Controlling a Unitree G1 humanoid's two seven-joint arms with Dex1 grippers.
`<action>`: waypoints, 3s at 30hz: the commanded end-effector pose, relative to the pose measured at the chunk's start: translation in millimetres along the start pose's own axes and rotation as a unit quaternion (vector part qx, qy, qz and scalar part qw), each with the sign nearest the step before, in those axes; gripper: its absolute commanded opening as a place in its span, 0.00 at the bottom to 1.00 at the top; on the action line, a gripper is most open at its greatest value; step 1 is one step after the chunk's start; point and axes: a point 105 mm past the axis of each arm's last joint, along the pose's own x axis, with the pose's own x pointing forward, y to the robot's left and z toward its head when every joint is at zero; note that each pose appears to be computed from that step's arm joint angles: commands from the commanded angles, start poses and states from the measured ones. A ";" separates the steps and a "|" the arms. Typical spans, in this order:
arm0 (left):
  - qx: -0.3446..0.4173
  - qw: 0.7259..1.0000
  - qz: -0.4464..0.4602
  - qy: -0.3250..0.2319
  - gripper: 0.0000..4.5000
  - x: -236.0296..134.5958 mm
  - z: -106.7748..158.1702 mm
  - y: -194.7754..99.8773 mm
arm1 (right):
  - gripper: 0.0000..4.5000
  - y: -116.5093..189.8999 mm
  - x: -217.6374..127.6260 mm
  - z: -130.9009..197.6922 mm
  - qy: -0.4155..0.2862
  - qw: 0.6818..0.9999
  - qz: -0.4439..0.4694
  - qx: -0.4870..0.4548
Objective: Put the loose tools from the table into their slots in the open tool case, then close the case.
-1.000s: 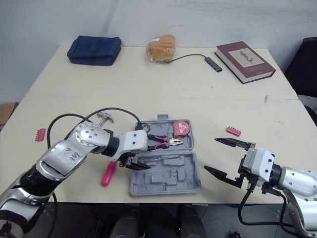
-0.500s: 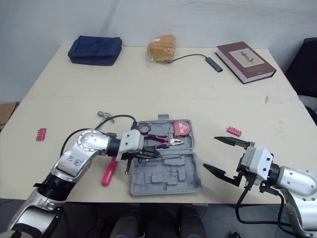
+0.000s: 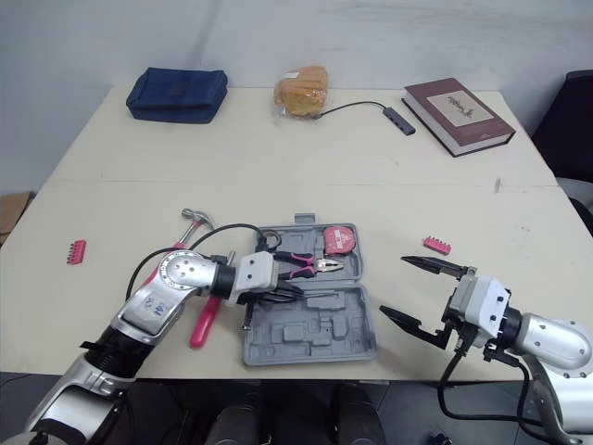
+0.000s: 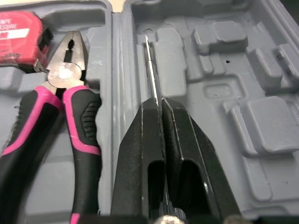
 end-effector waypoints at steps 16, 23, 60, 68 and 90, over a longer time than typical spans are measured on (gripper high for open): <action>-0.074 0.996 0.025 -0.038 0.02 -14.4 9.9 10.3 | 1.00 -8.6 -9.4 9.3 0.001 0.999 -0.019 -0.031; -0.129 0.971 0.141 -0.142 0.07 -103.6 20.3 44.3 | 1.00 -27.4 -52.5 -4.4 0.068 0.995 -0.046 -0.058; -0.226 0.737 0.637 -0.004 0.99 -367.3 -106.4 -37.4 | 1.00 -65.2 -108.3 -53.7 0.091 0.974 -0.200 -0.045; -0.304 0.831 0.465 0.006 0.99 -255.5 -60.9 -0.2 | 1.00 -48.5 -16.1 16.6 -0.087 0.994 -0.063 -0.013; -0.367 0.817 0.429 0.116 0.60 -174.9 -114.3 17.4 | 1.00 1.4 34.9 52.9 -0.125 0.991 0.048 -0.014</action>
